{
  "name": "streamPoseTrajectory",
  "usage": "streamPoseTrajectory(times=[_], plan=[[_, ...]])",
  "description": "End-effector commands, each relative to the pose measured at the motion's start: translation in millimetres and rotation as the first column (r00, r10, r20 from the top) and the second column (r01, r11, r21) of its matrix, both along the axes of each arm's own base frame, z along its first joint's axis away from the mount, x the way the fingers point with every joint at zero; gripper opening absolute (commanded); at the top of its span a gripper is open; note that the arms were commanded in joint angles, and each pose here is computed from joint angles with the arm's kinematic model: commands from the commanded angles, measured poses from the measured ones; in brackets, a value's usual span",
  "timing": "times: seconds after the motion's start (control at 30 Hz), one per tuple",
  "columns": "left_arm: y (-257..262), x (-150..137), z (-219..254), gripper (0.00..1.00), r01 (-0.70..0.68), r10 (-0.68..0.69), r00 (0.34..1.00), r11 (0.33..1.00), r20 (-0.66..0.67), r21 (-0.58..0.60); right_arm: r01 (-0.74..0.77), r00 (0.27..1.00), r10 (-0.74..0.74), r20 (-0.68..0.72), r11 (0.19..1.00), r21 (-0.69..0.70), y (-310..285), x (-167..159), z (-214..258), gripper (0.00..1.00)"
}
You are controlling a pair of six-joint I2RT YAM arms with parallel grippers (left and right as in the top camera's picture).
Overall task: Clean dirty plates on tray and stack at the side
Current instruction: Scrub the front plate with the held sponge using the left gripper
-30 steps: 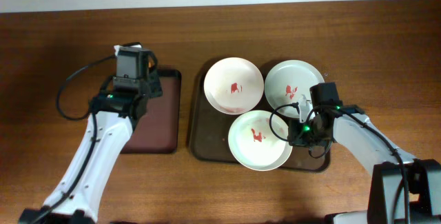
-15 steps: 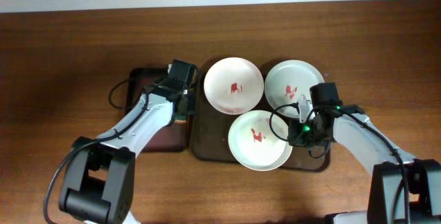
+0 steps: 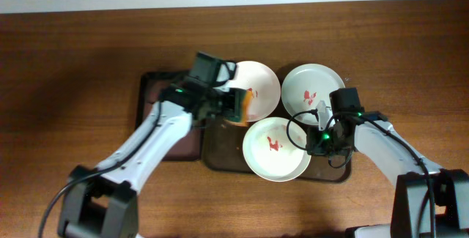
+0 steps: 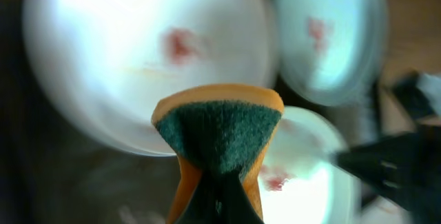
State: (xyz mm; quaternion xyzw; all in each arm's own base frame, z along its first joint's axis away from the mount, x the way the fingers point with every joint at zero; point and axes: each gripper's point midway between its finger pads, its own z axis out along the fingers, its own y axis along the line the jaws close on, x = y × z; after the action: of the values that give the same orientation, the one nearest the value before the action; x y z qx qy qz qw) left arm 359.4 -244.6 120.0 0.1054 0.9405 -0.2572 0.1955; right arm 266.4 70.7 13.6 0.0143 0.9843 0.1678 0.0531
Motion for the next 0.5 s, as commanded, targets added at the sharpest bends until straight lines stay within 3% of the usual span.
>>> streamPoseTrajectory(times=[0.0, 0.1, 0.27, 0.4, 0.47], plan=[[-64, -31, -8, 0.0, 0.057, -0.097, 0.979, 0.975, -0.181, -0.215, -0.005, 1.0, 0.005, 0.005, 1.0, 0.003, 3, 3, 2, 0.04], [-98, -49, -19, 0.0, 0.065, -0.164, 0.942, 0.945, -0.291, -0.322, -0.005, 1.0, 0.005, 0.005, 1.0, 0.003, 3, 3, 2, 0.04], [-120, -70, -43, 0.0, 0.016, -0.148, 0.899, 0.952, -0.412, -0.307, -0.005, 1.0, 0.005, 0.001, 1.0, 0.003, 3, 3, 2, 0.04], [-119, -73, -80, 0.0, -0.019, -0.091, 0.882, 0.973, -0.462, -0.229, -0.005, 1.0, 0.005, -0.003, 1.0, 0.003, 3, 2, 2, 0.04], [-93, -61, -104, 0.0, -0.065, 0.031, 0.91, 0.996, -0.414, -0.067, -0.005, 1.0, 0.005, -0.003, 1.0, 0.003, 3, 2, 2, 0.04]])
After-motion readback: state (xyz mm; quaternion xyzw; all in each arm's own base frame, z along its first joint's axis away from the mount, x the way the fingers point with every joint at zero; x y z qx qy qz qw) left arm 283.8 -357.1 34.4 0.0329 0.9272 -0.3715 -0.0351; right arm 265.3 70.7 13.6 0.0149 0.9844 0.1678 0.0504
